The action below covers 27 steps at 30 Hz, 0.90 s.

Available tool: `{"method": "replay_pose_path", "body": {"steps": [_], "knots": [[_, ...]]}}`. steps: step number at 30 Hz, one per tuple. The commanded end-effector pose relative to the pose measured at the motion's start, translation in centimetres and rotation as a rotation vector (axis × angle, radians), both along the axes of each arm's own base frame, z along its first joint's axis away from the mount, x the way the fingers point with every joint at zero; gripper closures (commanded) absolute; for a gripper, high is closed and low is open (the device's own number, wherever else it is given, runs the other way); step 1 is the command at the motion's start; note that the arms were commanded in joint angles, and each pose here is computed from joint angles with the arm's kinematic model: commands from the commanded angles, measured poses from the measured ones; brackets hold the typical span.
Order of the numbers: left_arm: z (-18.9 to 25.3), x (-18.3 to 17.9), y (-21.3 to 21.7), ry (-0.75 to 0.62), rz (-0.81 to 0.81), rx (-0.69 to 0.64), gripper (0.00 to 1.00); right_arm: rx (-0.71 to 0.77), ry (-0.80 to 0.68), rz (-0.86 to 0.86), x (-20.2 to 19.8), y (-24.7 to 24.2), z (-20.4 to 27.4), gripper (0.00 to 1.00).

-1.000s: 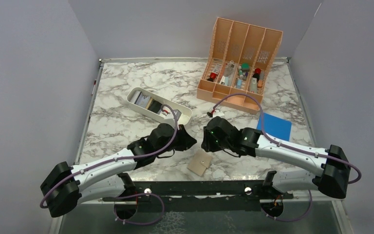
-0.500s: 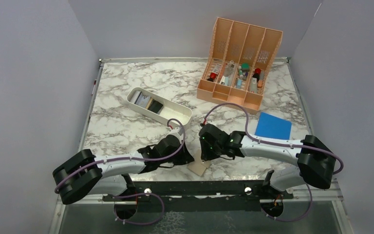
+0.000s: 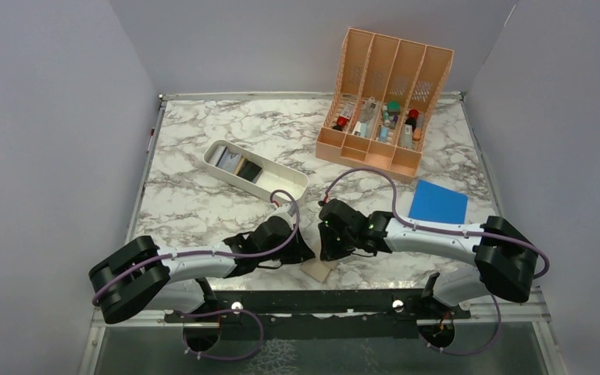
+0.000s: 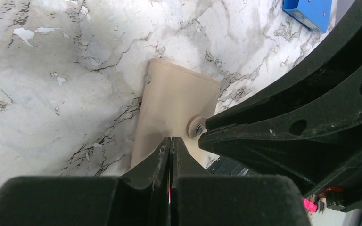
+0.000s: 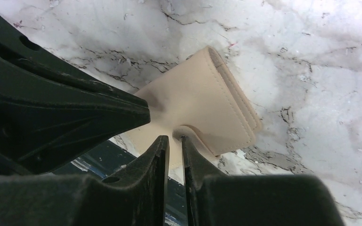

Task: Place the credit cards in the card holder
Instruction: Close the card holder at the center of the board.

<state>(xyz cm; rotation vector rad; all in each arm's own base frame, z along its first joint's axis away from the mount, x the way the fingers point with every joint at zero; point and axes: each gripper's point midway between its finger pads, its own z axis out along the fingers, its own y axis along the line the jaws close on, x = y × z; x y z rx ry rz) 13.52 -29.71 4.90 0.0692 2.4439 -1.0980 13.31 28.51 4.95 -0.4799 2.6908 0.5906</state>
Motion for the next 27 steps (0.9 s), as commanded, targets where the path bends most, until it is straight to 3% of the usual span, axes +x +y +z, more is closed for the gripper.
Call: {"method": "replay_pose_path", "body": {"steps": [1,5,11,16,27], "knots": [[-0.1,0.0,-0.2,-0.009,0.001,-0.011,0.95,0.015,0.029,0.039,-0.6,0.5,-0.8,0.79],[-0.2,0.0,-0.1,-0.008,0.001,-0.007,0.95,0.003,0.022,0.028,-0.4,0.3,-1.0,0.79],[-0.6,0.0,-0.1,-0.004,0.005,0.006,0.95,-0.035,-0.069,-0.038,1.4,-0.7,0.1,0.69],[-1.0,0.0,-0.1,0.003,0.004,0.018,0.95,-0.050,-0.054,-0.028,1.3,-0.5,-0.9,0.67],[-1.5,0.0,0.1,0.005,0.006,0.033,0.95,0.022,0.006,0.033,-0.2,0.6,-0.8,0.77]]}}
